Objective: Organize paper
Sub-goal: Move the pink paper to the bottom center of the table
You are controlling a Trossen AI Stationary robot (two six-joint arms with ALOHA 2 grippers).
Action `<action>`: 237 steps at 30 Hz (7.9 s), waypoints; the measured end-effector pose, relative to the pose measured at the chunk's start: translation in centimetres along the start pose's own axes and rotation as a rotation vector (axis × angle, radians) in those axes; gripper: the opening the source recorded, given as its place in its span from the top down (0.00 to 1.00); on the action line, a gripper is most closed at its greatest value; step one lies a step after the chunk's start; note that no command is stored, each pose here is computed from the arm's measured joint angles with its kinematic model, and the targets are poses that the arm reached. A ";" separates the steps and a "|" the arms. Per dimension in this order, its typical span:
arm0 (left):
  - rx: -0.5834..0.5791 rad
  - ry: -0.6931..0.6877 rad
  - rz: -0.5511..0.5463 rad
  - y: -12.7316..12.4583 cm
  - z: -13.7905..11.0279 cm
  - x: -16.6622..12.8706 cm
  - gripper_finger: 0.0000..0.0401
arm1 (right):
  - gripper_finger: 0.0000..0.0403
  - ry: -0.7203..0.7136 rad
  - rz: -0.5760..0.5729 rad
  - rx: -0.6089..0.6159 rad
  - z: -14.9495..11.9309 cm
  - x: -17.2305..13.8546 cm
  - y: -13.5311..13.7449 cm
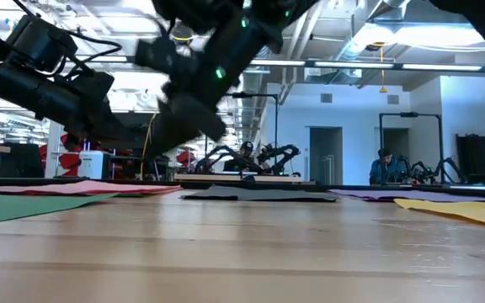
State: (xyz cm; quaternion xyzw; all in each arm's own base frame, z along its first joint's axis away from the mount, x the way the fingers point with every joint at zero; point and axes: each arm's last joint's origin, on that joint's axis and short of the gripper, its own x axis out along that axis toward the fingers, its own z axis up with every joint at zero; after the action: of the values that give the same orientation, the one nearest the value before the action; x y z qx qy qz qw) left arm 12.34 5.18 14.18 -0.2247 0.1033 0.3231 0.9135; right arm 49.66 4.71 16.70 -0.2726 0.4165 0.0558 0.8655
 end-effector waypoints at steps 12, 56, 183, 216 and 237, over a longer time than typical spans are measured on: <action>-0.006 0.017 -0.010 0.0 -0.1 0.0 1.00 | 0.82 0.053 -0.145 -0.126 -2.3 5.2 -0.2; 0.022 0.049 0.009 0.2 -0.4 0.0 1.00 | 1.00 -0.006 -0.109 -0.177 -0.7 3.5 0.9; -0.046 0.120 -0.005 0.3 -1.0 -0.1 1.00 | 1.00 0.339 0.391 -0.240 3.5 -15.8 24.9; -0.055 0.186 0.025 0.6 -1.6 -0.2 1.00 | 1.00 0.412 -0.162 0.491 1.9 -12.8 20.9; -0.074 0.198 0.027 0.7 -1.7 -0.2 1.00 | 1.00 0.255 -0.231 0.908 -0.8 -6.1 17.9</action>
State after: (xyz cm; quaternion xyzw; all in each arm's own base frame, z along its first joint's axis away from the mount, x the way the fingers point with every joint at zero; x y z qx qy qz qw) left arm 11.71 4.73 12.51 -0.2878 0.1841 0.3153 0.8853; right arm 39.39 20.23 13.26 0.0835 0.4685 -0.2617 0.8397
